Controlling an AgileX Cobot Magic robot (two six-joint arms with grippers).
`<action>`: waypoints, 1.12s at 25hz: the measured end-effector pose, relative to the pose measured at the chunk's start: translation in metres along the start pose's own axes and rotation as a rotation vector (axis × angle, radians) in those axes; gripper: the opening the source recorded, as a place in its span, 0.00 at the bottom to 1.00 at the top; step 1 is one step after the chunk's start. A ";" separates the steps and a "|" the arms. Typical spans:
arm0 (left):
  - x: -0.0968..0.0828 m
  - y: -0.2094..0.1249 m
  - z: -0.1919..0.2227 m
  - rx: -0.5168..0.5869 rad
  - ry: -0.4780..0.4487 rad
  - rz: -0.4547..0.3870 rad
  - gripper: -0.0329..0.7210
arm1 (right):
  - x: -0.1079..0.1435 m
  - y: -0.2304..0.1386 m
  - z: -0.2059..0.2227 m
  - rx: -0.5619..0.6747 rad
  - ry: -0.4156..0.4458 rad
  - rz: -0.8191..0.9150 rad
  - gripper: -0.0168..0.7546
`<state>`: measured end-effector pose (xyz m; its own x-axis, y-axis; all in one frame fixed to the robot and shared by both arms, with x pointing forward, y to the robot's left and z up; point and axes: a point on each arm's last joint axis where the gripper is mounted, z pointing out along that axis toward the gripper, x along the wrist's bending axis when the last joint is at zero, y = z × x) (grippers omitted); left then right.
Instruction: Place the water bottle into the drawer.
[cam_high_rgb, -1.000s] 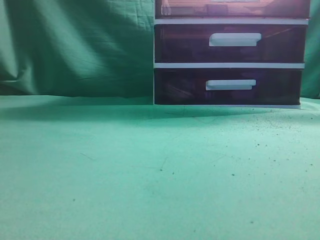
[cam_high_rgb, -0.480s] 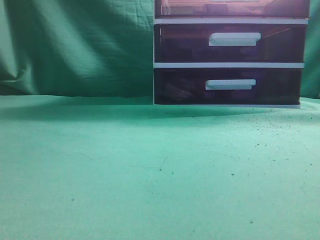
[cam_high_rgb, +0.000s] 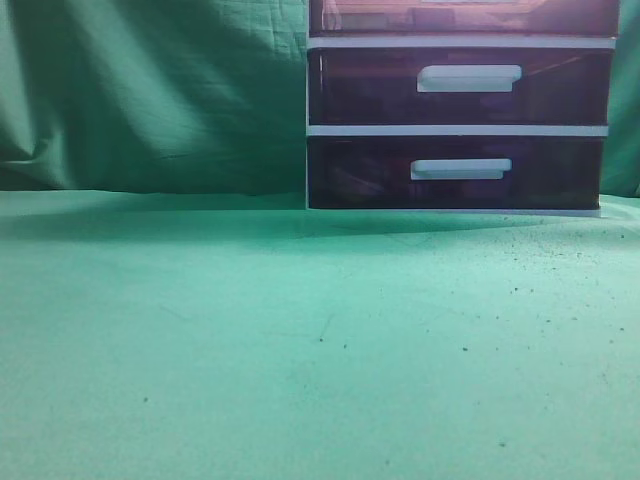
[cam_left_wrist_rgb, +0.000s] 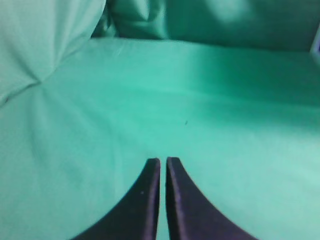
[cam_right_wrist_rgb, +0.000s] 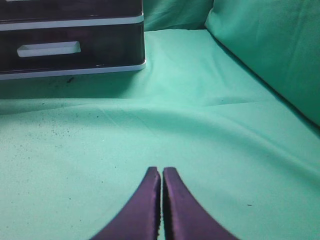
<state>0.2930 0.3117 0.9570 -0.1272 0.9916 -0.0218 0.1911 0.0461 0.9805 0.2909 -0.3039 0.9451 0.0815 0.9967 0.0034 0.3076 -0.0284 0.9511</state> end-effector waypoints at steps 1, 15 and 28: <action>0.001 -0.002 0.000 0.022 0.009 0.002 0.04 | 0.000 0.000 0.000 0.000 0.000 0.000 0.02; -0.008 -0.008 -0.001 0.083 -0.098 0.136 0.04 | 0.000 0.000 0.000 0.002 0.000 0.002 0.02; -0.009 -0.008 -0.001 0.082 -0.106 0.129 0.04 | 0.000 0.000 0.000 0.002 0.000 0.004 0.02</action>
<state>0.2918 0.3023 0.9494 0.0062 0.9969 0.0779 0.2785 -0.0765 0.9574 0.2909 -0.3039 0.9449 0.0828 0.9965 0.0067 0.3095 -0.0321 0.9504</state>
